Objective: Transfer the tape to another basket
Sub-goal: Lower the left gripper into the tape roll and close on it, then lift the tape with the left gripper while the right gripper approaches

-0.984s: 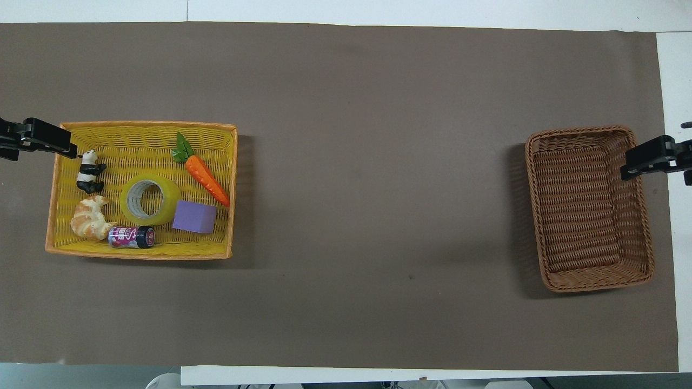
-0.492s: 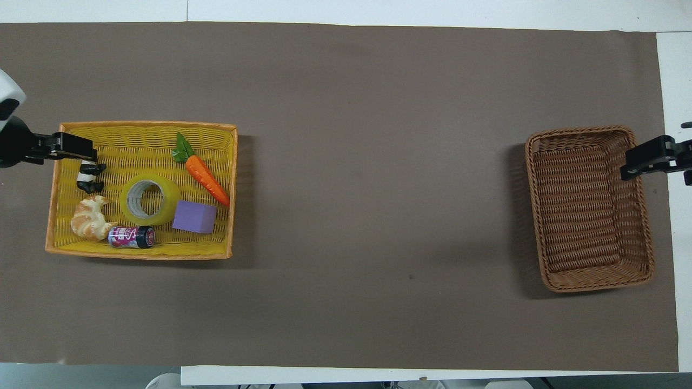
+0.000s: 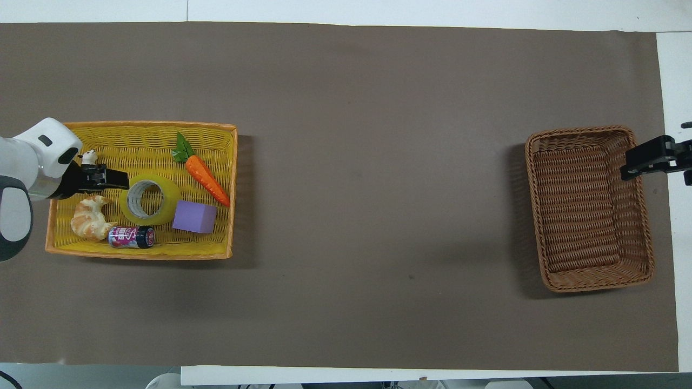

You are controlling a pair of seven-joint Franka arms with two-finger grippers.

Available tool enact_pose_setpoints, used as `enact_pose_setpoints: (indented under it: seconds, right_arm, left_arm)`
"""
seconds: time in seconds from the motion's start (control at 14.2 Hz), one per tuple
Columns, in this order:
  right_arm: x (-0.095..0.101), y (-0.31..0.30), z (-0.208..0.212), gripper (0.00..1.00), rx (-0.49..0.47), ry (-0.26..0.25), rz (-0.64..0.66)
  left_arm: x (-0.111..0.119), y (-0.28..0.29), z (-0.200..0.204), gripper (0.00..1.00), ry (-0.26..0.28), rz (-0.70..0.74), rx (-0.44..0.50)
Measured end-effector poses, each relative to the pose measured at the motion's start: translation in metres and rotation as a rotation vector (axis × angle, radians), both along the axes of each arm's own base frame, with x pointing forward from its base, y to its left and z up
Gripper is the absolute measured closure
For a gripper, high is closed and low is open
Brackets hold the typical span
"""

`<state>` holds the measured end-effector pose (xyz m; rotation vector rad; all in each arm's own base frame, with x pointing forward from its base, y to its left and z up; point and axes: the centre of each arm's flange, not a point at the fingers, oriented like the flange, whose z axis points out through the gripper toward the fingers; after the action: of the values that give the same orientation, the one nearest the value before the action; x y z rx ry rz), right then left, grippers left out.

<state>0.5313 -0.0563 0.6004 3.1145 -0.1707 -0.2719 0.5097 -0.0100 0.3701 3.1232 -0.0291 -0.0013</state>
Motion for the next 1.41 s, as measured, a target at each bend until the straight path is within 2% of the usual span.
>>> enact_pose_setpoints:
  seconds: [0.21,0.56,0.7,1.05,1.12,1.34,1.41]
  right_arm:
    - [0.0,0.0,0.0,0.0,0.0,0.0,0.0]
    - [0.0,0.0,0.0,0.0,0.0,0.0,0.0]
    - [0.0,0.0,0.0,0.0,0.0,0.0,0.0]
    - [0.0,0.0,0.0,0.0,0.0,0.0,0.0]
    - [0.0,0.0,0.0,0.0,0.0,0.0,0.0]
    - [0.0,0.0,0.0,0.0,0.0,0.0,0.0]
    - [0.0,0.0,0.0,0.0,0.0,0.0,0.0]
  left_arm:
    - [-0.018,-0.002,-0.036,0.0,-0.003,-0.008,0.002]
    - [-0.021,-0.008,-0.042,0.02,-0.014,-0.02,0.002]
    - [-0.021,-0.009,-0.042,0.14,-0.014,-0.023,0.002]
    - [-0.02,-0.013,-0.063,0.23,0.008,-0.032,0.002]
    - [-0.019,-0.014,-0.067,0.3,0.013,-0.035,0.002]
    - [-0.017,-0.012,-0.064,0.7,0.006,-0.032,0.004]
    - [-0.015,-0.011,-0.063,0.78,0.004,-0.033,0.004]
